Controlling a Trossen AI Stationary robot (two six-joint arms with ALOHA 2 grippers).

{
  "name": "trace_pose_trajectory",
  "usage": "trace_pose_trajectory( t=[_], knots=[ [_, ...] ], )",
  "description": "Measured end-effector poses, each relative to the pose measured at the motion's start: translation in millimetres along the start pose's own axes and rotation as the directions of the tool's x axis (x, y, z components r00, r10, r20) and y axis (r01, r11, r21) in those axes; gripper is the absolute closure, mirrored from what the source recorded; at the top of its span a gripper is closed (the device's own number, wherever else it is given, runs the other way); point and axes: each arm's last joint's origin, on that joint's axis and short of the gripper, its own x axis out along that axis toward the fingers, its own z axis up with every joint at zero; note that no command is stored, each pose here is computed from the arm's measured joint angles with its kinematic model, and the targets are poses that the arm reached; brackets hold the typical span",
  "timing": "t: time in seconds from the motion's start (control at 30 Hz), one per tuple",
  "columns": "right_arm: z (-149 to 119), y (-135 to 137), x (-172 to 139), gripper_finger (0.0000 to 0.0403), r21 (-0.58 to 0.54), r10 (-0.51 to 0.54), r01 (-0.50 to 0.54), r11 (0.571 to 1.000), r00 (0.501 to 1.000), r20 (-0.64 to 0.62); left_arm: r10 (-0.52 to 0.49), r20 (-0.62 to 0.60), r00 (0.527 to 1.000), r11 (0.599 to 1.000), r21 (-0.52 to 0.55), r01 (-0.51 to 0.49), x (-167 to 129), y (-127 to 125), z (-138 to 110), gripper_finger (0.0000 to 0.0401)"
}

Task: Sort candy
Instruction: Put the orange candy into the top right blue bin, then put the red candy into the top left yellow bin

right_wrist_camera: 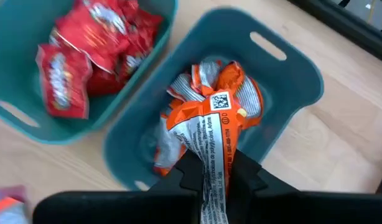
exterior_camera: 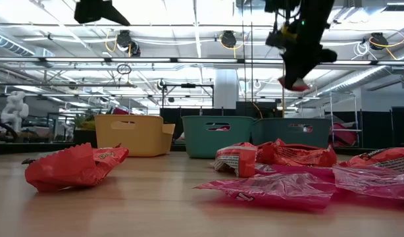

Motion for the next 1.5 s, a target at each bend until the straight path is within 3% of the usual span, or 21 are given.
trace_pose_trajectory(
  t=[0.17, 0.33, 0.57, 0.9, 1.17, 1.5],
  knots=[
    [0, -12, 26, 0.0377, -0.052, 0.047, -0.049, 0.997, 0.998, -0.036, 0.019, 0.059, 0.998, 0.998, -0.064, -0.016, -5, -13, -16, 0.0113],
    [-3, -21, 51, 0.0376, -0.088, 0.158, -0.163, 0.983, 0.986, -0.061, 0.018, 0.086, 0.996, 0.996, -0.089, -0.01, 0, -30, -34, 0.0113],
    [-6, -30, 63, 0.0368, -0.125, 0.136, -0.144, 0.982, 0.988, -0.068, -0.061, 0.092, 0.994, 0.995, -0.068, 0.067, 17, -56, -50, 0.0113],
    [-6, -31, 62, 0.0263, -0.115, 0.137, -0.144, 0.983, 0.988, -0.072, -0.061, 0.056, 0.997, 0.997, -0.046, 0.064, 28, -65, -65, 0.0113],
    [-11, -39, 27, 0.0198, -0.005, 0.208, -0.208, 0.978, 0.978, 0.02, -0.092, 0.0, 0.996, 0.995, 0.038, 0.092, 23, -67, -72, 0.0113],
    [-42, -36, -44, 0.0193, 0.044, 0.455, -0.471, 0.881, 0.868, 0.197, -0.109, -0.026, 0.994, 0.978, 0.176, 0.112, 21, -69, -76, 0.0113]
  ],
)
